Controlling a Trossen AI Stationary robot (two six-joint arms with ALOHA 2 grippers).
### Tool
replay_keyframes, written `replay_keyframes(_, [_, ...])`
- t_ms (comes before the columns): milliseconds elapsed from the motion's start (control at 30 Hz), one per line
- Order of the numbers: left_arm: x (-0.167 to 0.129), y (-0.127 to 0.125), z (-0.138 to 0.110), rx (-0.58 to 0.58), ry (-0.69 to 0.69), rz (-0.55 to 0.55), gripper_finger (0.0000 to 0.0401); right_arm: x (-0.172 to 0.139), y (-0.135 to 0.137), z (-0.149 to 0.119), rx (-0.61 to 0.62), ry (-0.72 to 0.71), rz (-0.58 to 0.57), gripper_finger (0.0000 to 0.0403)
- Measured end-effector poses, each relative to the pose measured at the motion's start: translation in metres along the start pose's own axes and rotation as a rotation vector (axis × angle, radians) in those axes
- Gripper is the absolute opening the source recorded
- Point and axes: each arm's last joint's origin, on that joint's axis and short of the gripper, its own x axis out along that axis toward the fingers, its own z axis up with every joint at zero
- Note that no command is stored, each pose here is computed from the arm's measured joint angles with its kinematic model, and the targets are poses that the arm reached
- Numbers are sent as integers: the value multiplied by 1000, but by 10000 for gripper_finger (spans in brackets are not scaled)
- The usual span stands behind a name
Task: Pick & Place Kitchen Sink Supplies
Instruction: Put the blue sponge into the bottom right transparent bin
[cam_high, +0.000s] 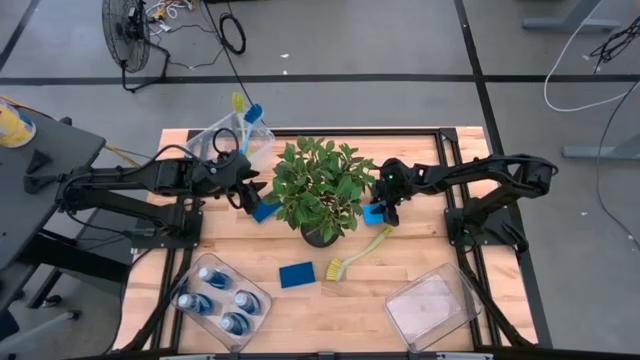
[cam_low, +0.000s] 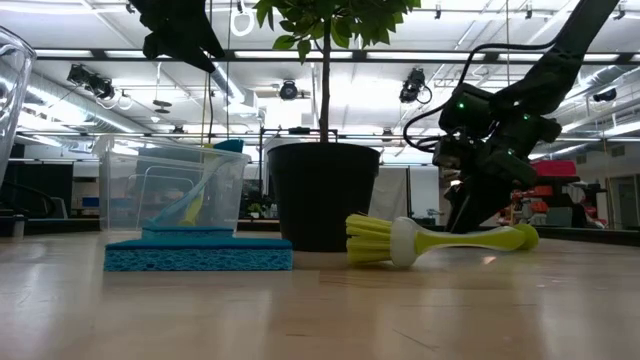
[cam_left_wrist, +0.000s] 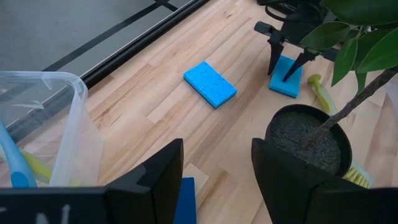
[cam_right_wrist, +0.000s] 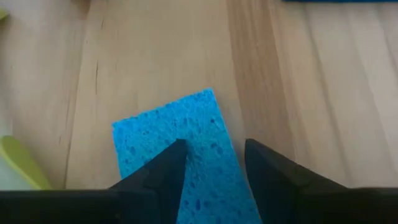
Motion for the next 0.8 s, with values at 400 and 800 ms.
replay_keyframes(400, [0,0,0,1,-1,3,195,0,-1,4,-16,-36,-19,41])
replay_keyframes(800, [0,0,0,1,-1,4,195,-11,2,10,44,-91,-30,1])
